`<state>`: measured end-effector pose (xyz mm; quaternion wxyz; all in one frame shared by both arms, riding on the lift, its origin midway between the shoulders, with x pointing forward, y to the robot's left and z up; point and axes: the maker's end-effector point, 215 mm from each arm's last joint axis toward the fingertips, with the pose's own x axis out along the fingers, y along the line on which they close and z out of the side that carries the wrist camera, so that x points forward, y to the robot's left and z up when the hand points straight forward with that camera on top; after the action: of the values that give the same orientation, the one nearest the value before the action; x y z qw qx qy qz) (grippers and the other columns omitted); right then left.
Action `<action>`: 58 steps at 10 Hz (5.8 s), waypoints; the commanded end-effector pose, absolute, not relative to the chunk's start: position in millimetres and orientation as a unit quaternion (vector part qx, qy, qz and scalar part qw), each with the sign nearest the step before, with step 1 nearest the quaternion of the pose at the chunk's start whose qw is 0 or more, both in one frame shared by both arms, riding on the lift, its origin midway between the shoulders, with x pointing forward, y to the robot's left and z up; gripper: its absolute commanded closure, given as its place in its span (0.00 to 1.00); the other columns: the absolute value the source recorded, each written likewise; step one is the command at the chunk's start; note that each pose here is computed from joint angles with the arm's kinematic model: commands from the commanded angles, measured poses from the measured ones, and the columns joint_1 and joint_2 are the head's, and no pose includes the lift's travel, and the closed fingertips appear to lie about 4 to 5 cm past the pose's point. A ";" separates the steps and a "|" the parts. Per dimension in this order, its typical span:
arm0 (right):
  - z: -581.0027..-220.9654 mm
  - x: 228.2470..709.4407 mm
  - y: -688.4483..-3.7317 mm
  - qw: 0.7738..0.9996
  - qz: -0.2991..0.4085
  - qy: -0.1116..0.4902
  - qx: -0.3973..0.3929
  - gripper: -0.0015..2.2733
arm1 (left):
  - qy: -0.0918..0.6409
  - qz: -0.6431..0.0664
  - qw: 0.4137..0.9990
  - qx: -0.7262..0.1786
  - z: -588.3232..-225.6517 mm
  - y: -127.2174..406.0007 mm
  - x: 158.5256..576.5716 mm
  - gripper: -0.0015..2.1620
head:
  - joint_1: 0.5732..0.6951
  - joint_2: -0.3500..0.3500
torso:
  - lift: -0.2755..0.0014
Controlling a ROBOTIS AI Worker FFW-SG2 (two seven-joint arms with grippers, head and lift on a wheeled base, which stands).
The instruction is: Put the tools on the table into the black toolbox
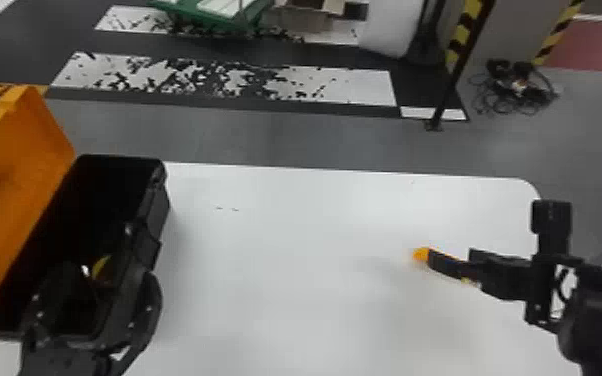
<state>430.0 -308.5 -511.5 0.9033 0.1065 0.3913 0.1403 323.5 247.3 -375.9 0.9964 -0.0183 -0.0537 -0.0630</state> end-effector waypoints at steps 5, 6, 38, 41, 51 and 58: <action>-491.0 466.5 -367.8 0.890 0.175 0.404 0.114 0.05 | -0.052 -0.064 0.996 -0.023 -377.2 242.6 321.5 0.03 | 1.00 0.28 | 0.85; -484.8 466.8 -374.0 0.885 0.186 0.410 0.117 0.05 | -0.052 -0.064 0.996 -0.023 -376.9 242.1 321.0 0.03 | 1.00 0.27 | 0.85; -585.8 445.8 -374.7 0.742 0.325 0.566 -0.151 0.18 | -0.046 -0.068 0.996 -0.034 -380.8 231.3 312.4 0.03 | 1.00 0.20 | 0.85; -586.4 450.1 -377.8 0.746 0.321 0.561 -0.161 0.36 | -0.046 -0.068 0.996 -0.034 -380.8 231.6 312.4 0.03 | 1.00 0.19 | 0.85; -569.0 440.3 -364.8 0.799 0.320 0.492 -0.131 0.99 | -0.052 -0.073 0.995 -0.035 -374.0 227.7 312.0 0.03 | 1.00 0.21 | 0.85; -505.2 408.6 -299.9 0.849 0.329 0.386 -0.148 0.99 | -0.053 -0.153 0.985 -0.055 -358.5 171.0 318.4 0.03 | 1.00 0.19 | 0.85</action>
<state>412.8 -310.1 -511.8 0.8464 -0.1462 0.3975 0.3228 316.8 175.2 -357.9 0.9858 -0.0513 -0.0555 -0.1502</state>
